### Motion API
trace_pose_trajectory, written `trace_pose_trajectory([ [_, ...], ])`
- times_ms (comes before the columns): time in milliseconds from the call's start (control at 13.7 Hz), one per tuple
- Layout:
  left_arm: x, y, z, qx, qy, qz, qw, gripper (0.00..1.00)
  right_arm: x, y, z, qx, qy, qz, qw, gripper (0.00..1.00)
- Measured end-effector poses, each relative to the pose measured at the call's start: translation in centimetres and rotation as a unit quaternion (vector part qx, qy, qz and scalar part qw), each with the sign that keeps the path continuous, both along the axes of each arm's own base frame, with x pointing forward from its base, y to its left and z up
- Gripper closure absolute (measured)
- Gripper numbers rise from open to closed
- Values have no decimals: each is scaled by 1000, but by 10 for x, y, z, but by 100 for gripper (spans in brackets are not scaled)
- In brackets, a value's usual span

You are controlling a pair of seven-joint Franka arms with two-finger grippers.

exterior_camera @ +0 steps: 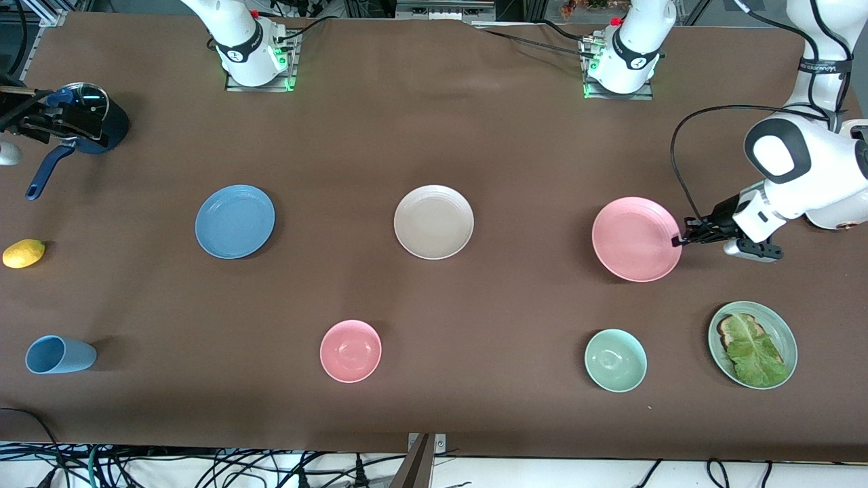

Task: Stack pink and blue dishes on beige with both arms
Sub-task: 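Carry the pink plate with the left gripper onto the beige plate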

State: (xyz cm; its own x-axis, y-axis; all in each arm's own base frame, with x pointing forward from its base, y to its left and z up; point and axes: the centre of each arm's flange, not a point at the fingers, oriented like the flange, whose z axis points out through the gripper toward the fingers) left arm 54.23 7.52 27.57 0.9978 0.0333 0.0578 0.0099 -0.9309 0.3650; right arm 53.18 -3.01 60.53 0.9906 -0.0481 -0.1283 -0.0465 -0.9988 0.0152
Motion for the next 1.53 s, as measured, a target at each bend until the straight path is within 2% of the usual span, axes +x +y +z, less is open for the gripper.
trace_pose_trajectory([
  [437, 7, -96, 14, -6, 39, 45, 998, 95, 0, -1, 0, 0, 0, -1, 1000, 0],
  [874, 10, -191, 31, -9, 62, 85, 994, 95, 0, -4, -1, 0, 1, -4, 1000, 0],
  [1311, -9, -279, 37, -8, 59, 120, 991, 95, -1, -5, -1, 0, 3, -5, 1000, 0],
  [1530, -31, -332, 34, -10, 59, 143, 988, 95, -1, -5, -2, 0, 4, -5, 1000, 0],
])
